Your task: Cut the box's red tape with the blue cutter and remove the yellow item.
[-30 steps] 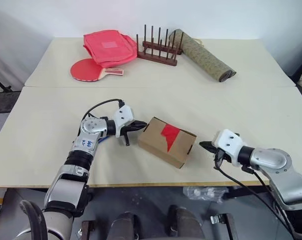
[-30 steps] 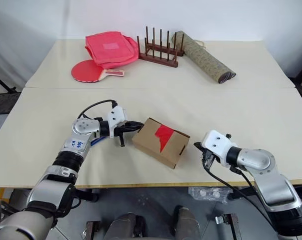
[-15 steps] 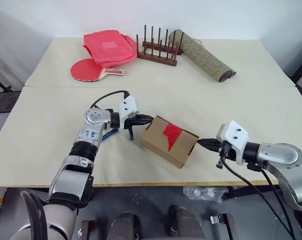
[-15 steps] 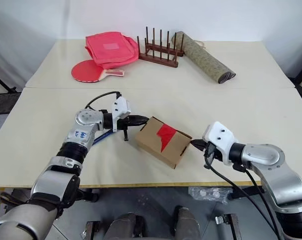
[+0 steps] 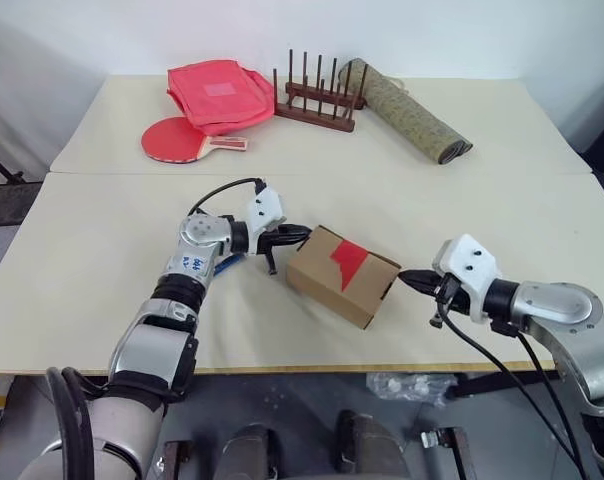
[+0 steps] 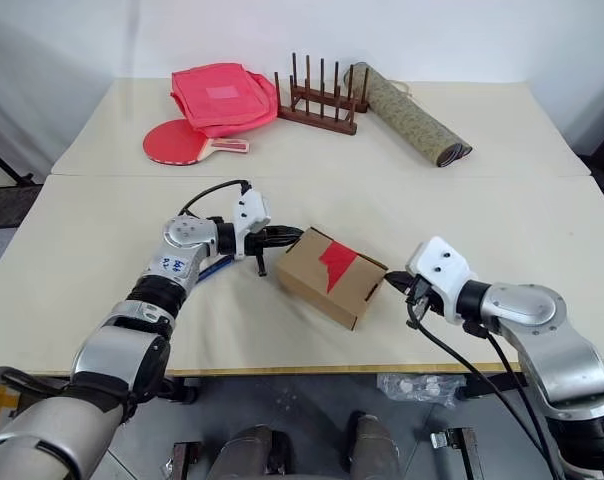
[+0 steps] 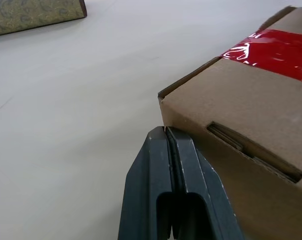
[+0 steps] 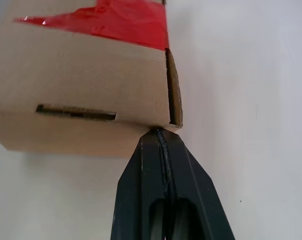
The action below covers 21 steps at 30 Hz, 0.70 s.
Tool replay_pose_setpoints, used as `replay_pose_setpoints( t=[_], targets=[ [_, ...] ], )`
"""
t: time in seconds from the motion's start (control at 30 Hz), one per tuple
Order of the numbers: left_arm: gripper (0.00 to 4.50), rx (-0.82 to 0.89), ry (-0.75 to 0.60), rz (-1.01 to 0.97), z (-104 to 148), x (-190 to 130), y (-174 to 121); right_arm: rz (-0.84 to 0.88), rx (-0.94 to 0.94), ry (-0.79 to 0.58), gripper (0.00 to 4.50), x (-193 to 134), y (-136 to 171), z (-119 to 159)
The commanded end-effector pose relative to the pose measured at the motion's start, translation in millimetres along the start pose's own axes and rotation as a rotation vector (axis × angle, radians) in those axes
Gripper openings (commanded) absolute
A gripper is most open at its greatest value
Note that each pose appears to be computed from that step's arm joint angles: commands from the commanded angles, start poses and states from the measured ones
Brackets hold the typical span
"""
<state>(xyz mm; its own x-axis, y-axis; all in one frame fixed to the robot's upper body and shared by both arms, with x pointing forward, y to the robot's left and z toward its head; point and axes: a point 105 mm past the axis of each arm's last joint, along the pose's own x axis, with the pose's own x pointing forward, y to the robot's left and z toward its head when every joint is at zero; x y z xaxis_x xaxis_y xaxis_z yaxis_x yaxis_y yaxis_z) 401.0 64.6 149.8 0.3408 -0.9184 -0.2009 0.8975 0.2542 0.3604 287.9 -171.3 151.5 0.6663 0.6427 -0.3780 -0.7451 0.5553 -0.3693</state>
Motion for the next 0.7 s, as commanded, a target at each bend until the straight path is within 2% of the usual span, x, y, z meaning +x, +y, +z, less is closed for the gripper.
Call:
replay_pose_setpoints(
  t=[0.03,0.13,0.27,0.4,0.5,0.6,0.7],
  targets=[
    [0.05,0.047,-0.004,-0.017,7.7,2.3,1.4,-0.008,-0.075,0.009,0.00,-12.0,-2.0,-0.2],
    [0.05,0.048,0.014,0.012,5.5,-7.1,8.4,-0.006,-0.085,0.067,0.00,-19.6,-2.9,-15.5],
    [0.05,0.061,0.022,0.073,9.1,-21.2,22.3,-0.013,-0.093,0.088,0.00,-28.3,-8.5,-21.1],
    [0.05,0.108,0.044,0.169,16.9,-39.3,41.6,-0.075,-0.094,0.033,0.00,-35.7,-28.9,-5.9],
    [0.05,0.055,0.039,0.194,22.8,-58.2,52.3,-0.086,-0.090,-0.042,0.00,-38.8,-39.0,14.3],
    [0.61,-0.002,0.062,0.247,21.5,-86.4,60.2,-0.032,-0.074,-0.138,0.00,-37.7,-36.7,39.2],
    [1.44,-0.016,0.049,0.249,20.6,-106.9,52.0,0.064,-0.042,-0.206,0.00,-34.0,-23.8,57.0]
  ],
)
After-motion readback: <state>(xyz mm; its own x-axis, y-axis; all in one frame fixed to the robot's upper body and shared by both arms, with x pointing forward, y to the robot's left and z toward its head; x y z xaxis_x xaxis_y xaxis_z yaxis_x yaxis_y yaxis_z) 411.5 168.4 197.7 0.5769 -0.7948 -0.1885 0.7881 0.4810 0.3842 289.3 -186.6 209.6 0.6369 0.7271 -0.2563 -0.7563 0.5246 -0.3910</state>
